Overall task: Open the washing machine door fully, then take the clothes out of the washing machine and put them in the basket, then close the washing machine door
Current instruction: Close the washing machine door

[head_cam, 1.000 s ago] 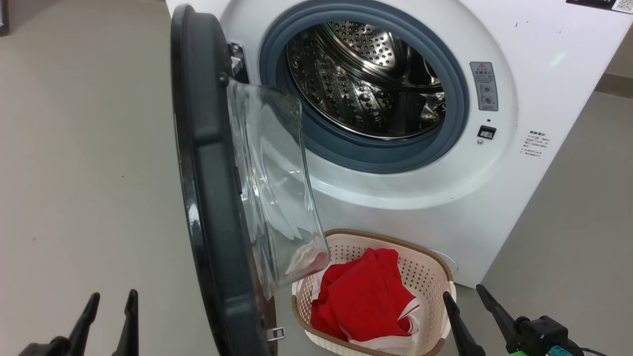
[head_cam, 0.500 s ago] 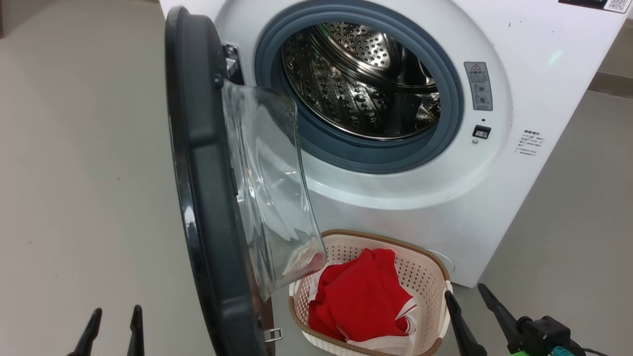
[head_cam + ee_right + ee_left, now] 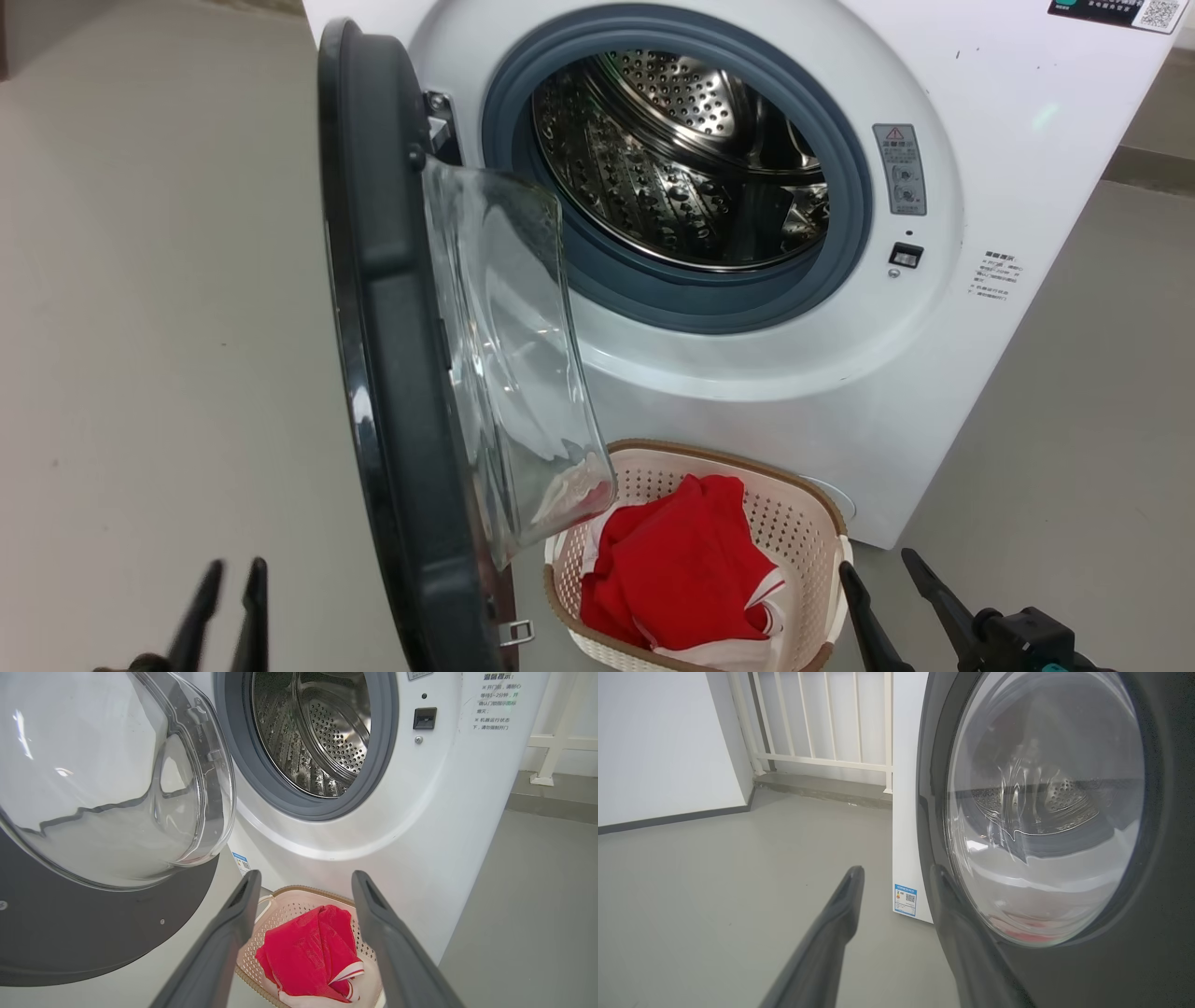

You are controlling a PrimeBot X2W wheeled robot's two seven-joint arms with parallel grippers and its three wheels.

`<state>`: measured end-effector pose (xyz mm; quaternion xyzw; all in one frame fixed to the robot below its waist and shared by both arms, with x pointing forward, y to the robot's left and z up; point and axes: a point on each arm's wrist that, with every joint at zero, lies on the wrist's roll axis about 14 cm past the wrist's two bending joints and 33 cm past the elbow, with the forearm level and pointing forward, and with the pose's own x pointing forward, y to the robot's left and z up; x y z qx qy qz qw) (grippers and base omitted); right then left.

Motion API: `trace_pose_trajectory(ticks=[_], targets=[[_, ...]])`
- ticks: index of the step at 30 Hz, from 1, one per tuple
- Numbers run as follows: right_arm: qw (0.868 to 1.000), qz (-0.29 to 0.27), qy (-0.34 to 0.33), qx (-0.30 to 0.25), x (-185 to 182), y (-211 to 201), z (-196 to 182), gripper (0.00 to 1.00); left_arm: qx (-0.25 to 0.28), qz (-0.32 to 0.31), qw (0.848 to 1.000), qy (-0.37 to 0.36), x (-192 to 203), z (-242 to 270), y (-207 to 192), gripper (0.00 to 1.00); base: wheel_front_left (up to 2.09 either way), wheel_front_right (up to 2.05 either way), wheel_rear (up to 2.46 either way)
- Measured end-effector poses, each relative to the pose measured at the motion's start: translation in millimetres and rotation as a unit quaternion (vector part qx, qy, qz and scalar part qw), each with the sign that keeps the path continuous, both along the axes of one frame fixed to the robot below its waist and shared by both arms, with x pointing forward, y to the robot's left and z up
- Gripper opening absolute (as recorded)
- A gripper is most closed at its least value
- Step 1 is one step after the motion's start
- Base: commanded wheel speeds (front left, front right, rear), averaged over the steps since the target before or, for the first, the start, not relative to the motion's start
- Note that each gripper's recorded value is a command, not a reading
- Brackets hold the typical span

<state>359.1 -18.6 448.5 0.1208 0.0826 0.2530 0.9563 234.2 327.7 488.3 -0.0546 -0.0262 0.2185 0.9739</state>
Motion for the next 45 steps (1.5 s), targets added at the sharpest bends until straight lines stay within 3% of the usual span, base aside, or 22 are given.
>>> trace_pose_trajectory(ticks=[1, 2, 9, 21, 40, 45], targets=[[1.0, 0.0, 0.0, 0.0, 0, 0, 0, 1.0, 0.002, -0.006, 1.0, -0.006, 2, 4, -3, 0.0, 0.0, 0.0, 0.0], [1.0, 0.0, 0.0, 0.0, 0, 0, 0, 1.0, 0.004, -0.014, 1.0, -0.012, 5, 8, -6, 0.0, 0.0, 0.0, 0.0], [1.0, 0.0, 0.003, 0.0, 0, 0, -2, 1.0, 0.009, -0.073, 0.997, -0.039, 21, 26, -35, 0.0, 0.0, 0.0, 0.0], [1.0, -0.018, 0.018, 0.001, 1, -11, -12, 1.0, 0.022, -0.203, 0.978, -0.052, 52, 41, -102, 0.0, 0.0, 0.0, 0.0], [0.995, -0.096, 0.012, 0.013, 28, -55, -10, 1.0, 0.008, -0.334, 0.937, -0.106, 146, 77, -187, 0.0, 0.0, 0.0, 0.0], [0.992, -0.126, 0.008, 0.017, 36, -73, -9, 1.0, 0.011, -0.376, 0.919, -0.118, 178, 87, -216, 0.0, 0.0, 0.0, 0.0]])
